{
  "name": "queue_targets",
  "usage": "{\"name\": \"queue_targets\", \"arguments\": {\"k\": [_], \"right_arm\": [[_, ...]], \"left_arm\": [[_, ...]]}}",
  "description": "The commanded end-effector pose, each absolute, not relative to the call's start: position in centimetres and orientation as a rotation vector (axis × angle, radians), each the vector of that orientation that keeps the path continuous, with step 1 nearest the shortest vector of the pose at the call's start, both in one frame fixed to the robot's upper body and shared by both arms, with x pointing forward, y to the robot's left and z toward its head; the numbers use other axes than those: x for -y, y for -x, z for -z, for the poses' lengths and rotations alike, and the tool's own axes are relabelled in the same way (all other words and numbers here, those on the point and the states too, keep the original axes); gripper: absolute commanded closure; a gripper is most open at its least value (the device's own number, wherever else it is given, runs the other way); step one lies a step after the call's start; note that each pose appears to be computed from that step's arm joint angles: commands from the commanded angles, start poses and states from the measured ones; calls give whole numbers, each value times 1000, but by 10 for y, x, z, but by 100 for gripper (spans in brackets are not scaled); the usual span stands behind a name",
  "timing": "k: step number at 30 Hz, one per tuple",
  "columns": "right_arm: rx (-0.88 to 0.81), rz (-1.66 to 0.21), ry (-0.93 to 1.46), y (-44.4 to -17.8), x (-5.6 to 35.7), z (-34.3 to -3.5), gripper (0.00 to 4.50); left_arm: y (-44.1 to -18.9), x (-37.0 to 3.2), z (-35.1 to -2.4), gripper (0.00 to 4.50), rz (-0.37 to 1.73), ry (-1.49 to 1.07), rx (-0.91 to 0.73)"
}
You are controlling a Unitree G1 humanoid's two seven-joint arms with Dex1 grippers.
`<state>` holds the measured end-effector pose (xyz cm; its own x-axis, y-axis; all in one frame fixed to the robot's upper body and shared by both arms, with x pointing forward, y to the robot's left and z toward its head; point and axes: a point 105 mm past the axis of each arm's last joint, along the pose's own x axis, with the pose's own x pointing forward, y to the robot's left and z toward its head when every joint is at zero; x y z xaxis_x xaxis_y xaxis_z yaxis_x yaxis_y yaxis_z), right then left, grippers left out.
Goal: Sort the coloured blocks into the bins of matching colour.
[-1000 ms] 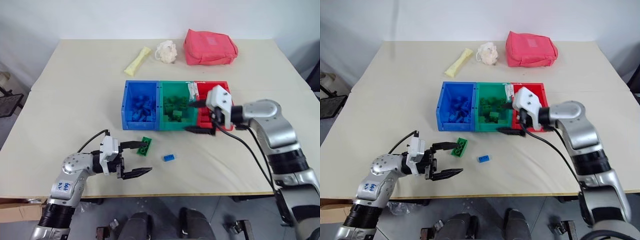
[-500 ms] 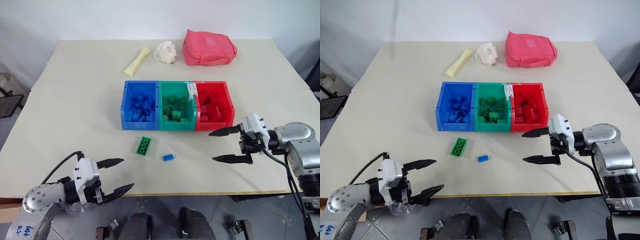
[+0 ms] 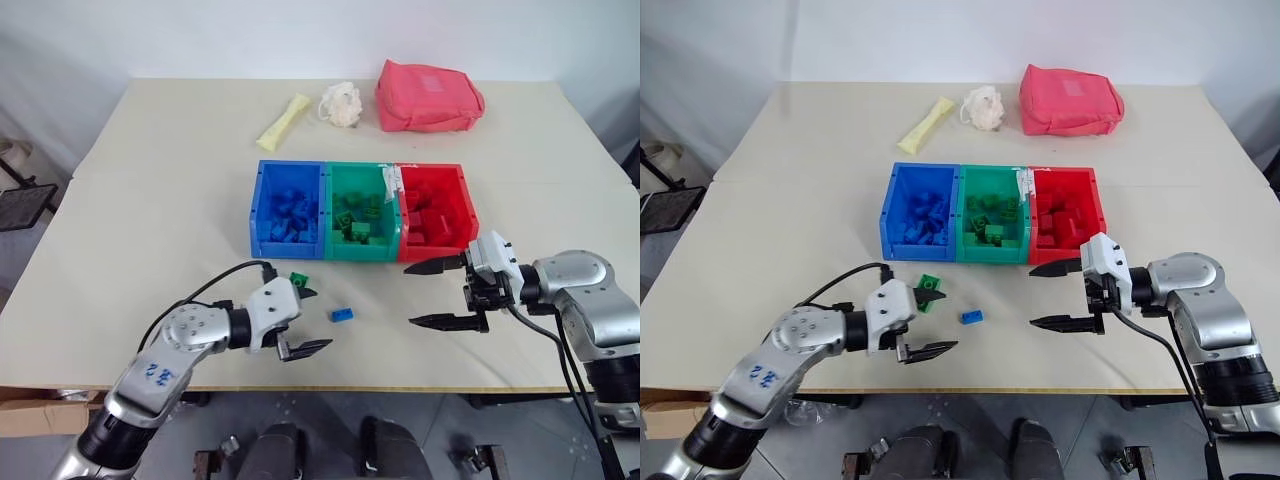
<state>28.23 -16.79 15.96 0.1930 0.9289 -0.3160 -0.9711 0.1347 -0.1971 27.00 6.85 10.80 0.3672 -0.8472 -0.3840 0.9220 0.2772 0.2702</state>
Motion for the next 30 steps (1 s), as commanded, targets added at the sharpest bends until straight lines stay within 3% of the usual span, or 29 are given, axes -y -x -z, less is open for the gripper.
{"name": "queue_targets", "arguments": {"k": [1,8,11,22,30], "right_arm": [[-81,-1335,405,-275,171,-171,2],[-94,-1253,386,-261,177,-167,2],[-88,-1220,383,-258,178,-169,0],[-80,-1181,378,-258,179,-170,0],[-53,-1170,358,-260,183,-173,0]], "left_arm": [[-276,-50,-103,0,1227,-570,-169],[-288,-31,-101,0,1252,-609,-172],[-289,-33,-105,65,1256,-613,-176],[-287,-44,-110,405,1246,-652,-175],[-289,-40,-118,405,1227,-609,-138]]}}
